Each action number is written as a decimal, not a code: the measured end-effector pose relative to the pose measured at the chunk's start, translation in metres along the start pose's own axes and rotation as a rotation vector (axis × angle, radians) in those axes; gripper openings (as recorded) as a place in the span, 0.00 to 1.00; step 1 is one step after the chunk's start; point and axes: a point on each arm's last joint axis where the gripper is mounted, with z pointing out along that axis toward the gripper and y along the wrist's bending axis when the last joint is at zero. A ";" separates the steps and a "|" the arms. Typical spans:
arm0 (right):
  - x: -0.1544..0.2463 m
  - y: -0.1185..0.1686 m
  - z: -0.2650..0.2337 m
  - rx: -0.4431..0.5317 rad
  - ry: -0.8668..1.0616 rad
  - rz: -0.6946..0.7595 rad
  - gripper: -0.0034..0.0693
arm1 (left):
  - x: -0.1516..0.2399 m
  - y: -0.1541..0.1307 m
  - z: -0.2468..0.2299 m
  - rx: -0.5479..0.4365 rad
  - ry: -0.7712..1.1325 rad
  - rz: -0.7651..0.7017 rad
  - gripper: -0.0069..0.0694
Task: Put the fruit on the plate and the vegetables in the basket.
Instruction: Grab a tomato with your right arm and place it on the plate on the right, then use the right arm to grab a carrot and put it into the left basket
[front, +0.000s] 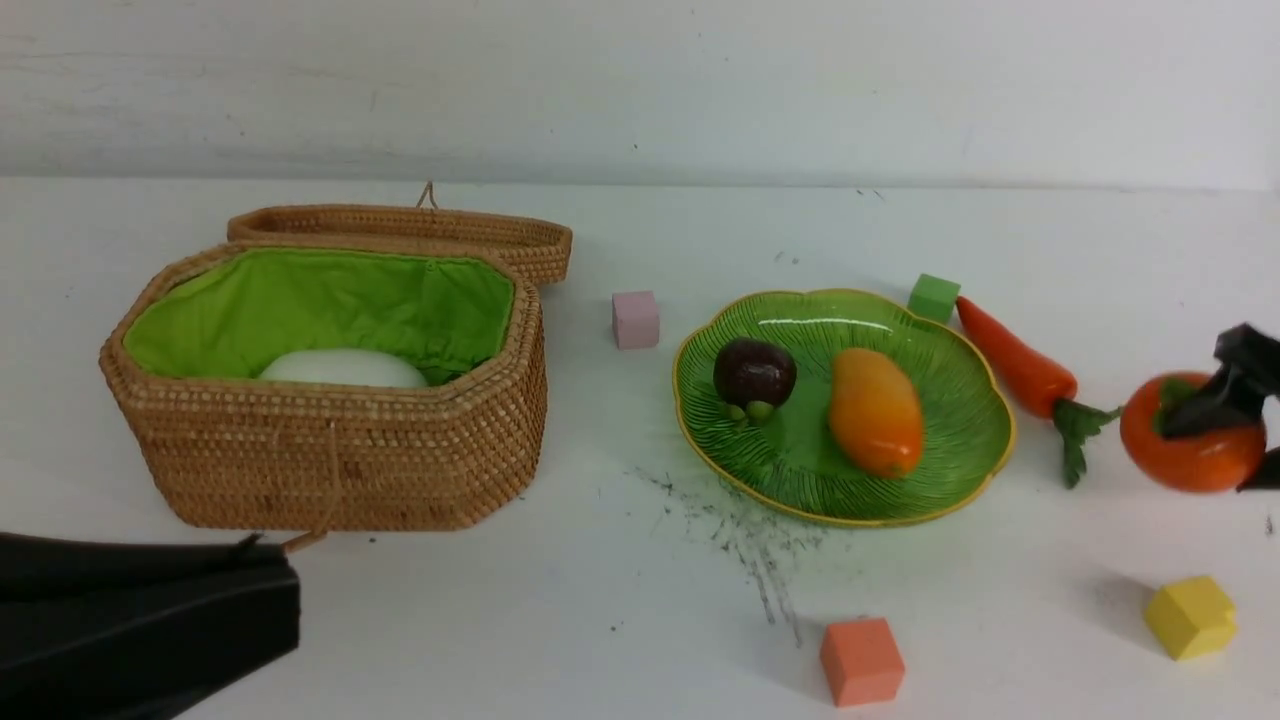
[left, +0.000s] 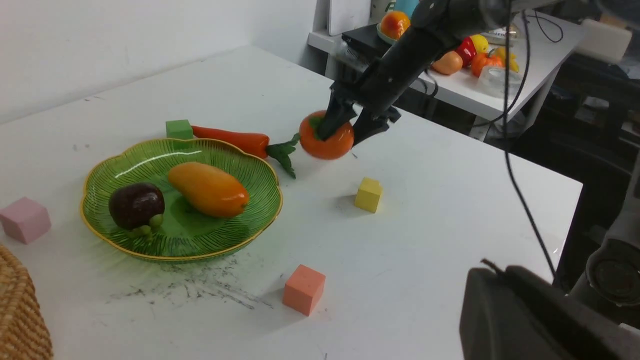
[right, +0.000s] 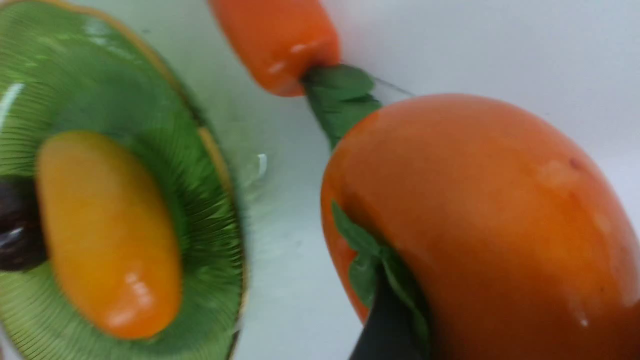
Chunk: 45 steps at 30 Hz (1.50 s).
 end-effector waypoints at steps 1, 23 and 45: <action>0.001 0.011 -0.014 -0.015 -0.023 -0.020 0.75 | 0.000 0.001 0.000 -0.008 0.001 0.012 0.10; 0.093 0.189 0.069 -0.157 -0.078 -0.689 0.75 | 0.000 0.007 0.000 -0.073 0.001 0.093 0.10; 0.089 0.201 0.018 -0.170 -0.192 -0.785 0.85 | 0.002 0.006 0.000 -0.063 0.028 0.080 0.11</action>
